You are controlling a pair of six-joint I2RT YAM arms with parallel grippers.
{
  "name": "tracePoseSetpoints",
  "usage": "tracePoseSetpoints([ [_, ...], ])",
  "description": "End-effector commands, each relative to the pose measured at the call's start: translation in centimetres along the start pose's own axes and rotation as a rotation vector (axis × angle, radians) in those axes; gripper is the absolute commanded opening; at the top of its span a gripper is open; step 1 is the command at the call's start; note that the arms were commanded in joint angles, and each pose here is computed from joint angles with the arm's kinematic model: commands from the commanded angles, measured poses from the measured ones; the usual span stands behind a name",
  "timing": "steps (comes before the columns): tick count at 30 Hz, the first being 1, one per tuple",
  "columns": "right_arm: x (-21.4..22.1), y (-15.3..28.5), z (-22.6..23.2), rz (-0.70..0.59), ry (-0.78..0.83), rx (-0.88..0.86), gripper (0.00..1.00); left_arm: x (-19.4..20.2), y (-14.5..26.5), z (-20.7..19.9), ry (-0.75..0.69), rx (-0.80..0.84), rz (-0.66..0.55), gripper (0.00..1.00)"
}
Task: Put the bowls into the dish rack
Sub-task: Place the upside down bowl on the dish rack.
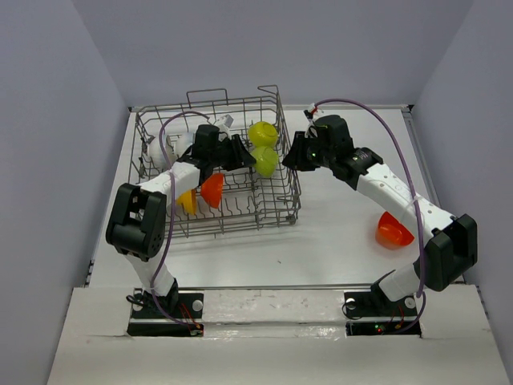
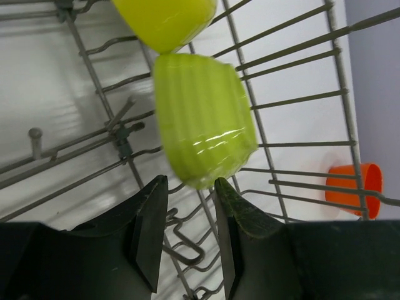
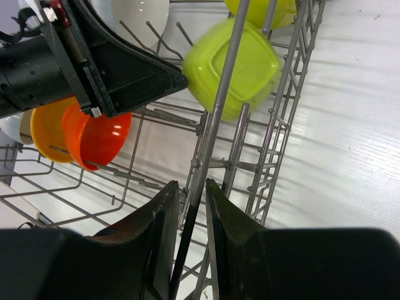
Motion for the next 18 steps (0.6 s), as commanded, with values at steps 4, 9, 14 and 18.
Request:
tracePoseSetpoints([
  [4, -0.3, 0.1, 0.7, -0.015, 0.026, -0.028, 0.29, 0.4, 0.9, 0.7, -0.023, -0.05, 0.004, 0.44],
  [9, -0.2, 0.0, 0.6, -0.013, 0.026, -0.026, 0.29, 0.3, 0.9, 0.4, -0.029, -0.043, 0.003, 0.44],
  [14, -0.2, 0.0, 0.6, -0.012, 0.027, -0.025, 0.29, -0.7, 1.3, -0.5, -0.047, -0.036, -0.026, 0.46],
  [18, -0.2, 0.0, 0.7, -0.012, 0.029, -0.027, 0.29, -2.5, 1.3, -1.7, -0.059, -0.031, -0.06, 0.46],
])
Point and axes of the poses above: each gripper's point midway between its finger pads, its own y axis back along the fingers, its own z axis along the line the jaws close on, x = y × z, the point moved 4 cm from there along y, back along the fingers, and after that the axes turned 11 degrees about -y, right-handed, at the moved point
